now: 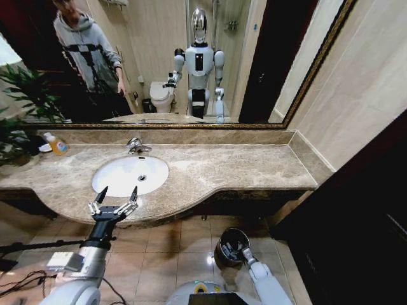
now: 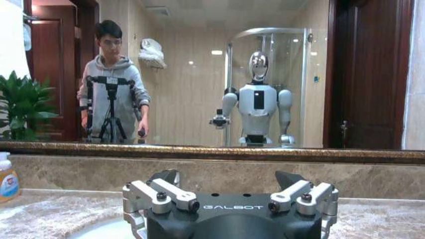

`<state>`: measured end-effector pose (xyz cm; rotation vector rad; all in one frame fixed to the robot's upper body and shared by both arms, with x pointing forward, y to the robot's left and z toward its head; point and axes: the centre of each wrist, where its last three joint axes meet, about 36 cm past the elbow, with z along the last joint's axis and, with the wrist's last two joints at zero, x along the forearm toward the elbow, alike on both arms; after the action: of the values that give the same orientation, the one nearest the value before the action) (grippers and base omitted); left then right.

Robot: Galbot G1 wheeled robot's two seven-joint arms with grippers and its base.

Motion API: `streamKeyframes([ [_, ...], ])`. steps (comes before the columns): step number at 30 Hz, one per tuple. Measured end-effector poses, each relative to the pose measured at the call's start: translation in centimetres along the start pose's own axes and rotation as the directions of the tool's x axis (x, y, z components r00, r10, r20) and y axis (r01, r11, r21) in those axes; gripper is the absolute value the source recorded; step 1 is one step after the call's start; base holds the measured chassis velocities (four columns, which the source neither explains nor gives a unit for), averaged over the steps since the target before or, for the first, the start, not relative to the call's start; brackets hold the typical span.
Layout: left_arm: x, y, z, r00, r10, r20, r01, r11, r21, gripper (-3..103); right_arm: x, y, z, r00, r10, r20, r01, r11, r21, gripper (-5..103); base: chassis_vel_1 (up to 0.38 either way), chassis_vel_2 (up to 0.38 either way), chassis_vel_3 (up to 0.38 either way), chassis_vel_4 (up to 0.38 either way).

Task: Pick up the trash from the sink and place it in the trash bin.

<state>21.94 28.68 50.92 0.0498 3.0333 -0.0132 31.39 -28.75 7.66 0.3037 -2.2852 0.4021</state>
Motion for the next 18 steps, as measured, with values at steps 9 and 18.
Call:
streamKeyframes([
  [9,0.0,0.0,0.0,1.000,0.000,0.000,0.000,1.000,0.000,100,3.6,0.6,1.7,0.997,0.039,0.063,-0.031,0.993,-0.115,100,0.000,0.000,0.000,0.000],
  [18,0.0,0.0,0.0,1.000,0.000,0.000,0.000,1.000,0.000,100,9.1,0.9,-0.4,0.972,0.106,0.209,-0.054,0.968,-0.244,100,0.000,0.000,0.000,0.000],
])
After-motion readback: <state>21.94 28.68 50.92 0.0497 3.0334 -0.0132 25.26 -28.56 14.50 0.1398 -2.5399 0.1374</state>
